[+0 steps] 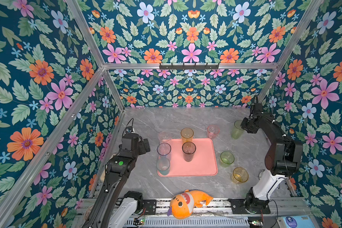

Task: Place the glasses into the tray
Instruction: Pick up the glass from the top-right of the table.

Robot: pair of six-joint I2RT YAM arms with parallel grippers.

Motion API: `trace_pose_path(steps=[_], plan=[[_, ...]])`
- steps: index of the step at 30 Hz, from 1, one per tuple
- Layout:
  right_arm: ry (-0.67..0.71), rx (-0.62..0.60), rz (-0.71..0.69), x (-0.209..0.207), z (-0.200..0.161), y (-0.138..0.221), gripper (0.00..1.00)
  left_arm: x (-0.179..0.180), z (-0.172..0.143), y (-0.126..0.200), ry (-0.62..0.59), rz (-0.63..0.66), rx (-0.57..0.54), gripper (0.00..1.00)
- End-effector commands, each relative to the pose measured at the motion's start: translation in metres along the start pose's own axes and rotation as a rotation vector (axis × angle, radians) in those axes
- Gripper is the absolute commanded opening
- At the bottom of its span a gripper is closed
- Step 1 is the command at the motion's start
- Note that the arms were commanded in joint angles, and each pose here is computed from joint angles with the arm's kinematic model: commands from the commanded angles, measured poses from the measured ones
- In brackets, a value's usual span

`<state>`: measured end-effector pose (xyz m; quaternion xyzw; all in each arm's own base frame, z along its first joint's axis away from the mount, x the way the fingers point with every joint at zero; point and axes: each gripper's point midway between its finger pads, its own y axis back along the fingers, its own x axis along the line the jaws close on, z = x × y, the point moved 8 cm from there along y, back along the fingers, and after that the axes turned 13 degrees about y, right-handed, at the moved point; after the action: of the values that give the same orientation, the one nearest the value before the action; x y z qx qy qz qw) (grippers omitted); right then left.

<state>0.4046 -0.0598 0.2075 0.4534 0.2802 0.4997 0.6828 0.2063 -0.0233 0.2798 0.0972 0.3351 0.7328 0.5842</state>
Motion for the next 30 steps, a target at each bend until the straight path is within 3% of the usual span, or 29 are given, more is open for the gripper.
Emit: trace_pose_path(steps=[1,13,21,30], plan=[[-0.004,0.001,0.007,0.001,0.0,-0.001,0.26,-0.001,0.002,0.002,-0.005,-0.005,-0.003,0.99],[0.012,-0.021,0.027,0.003,0.003,0.011,0.08,0.001,0.002,0.004,-0.005,-0.005,-0.006,0.99],[0.028,-0.048,0.059,0.005,0.002,0.034,0.05,-0.002,0.004,0.005,0.0,-0.017,-0.01,0.99],[0.115,-0.132,0.101,0.026,-0.004,0.094,0.04,-0.004,0.005,0.004,0.006,-0.029,-0.01,0.99]])
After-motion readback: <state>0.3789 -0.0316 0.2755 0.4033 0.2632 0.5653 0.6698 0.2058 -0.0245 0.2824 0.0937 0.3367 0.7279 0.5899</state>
